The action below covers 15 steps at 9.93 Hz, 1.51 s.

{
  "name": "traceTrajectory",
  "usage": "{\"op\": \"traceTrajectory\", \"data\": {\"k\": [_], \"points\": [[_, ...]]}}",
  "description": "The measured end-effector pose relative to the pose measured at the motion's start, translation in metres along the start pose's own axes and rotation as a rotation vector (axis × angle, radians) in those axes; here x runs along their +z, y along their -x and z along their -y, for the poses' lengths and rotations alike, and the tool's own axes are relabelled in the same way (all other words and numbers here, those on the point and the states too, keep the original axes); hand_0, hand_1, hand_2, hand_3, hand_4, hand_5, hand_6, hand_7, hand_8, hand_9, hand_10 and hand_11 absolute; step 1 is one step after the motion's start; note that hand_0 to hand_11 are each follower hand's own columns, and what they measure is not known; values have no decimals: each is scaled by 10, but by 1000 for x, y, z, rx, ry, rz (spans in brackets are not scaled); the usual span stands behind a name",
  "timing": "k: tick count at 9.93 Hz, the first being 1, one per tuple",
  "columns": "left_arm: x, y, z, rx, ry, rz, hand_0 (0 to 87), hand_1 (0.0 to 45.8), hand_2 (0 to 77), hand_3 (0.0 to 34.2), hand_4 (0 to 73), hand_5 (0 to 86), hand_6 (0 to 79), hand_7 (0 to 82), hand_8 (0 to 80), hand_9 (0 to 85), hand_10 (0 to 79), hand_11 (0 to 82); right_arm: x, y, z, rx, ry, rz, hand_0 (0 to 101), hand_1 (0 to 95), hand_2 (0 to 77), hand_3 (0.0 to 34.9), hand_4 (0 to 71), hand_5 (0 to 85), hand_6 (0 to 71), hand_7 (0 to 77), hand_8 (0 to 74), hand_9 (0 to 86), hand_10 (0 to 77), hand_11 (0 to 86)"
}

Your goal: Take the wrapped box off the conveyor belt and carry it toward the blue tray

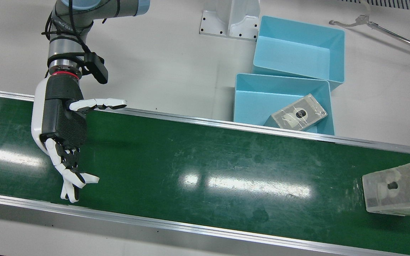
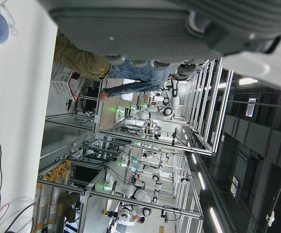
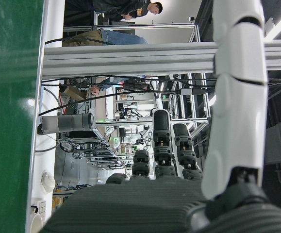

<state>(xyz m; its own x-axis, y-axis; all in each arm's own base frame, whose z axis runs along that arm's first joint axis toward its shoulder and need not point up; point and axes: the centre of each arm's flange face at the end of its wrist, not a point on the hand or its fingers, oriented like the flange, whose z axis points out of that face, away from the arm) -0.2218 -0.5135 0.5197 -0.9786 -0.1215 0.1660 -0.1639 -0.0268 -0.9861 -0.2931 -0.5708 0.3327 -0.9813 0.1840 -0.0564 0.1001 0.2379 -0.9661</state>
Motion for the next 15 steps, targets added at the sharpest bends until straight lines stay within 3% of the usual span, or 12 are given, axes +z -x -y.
{"op": "traceTrajectory", "data": {"k": [15], "points": [[0,0,0,0,0,0,0,0,5,0,5,11,0,5,5,0,0,0,-4,-24,-2,12,0,-34,473,131,93,0,153,153,104,262,60,93,0,11]]}}
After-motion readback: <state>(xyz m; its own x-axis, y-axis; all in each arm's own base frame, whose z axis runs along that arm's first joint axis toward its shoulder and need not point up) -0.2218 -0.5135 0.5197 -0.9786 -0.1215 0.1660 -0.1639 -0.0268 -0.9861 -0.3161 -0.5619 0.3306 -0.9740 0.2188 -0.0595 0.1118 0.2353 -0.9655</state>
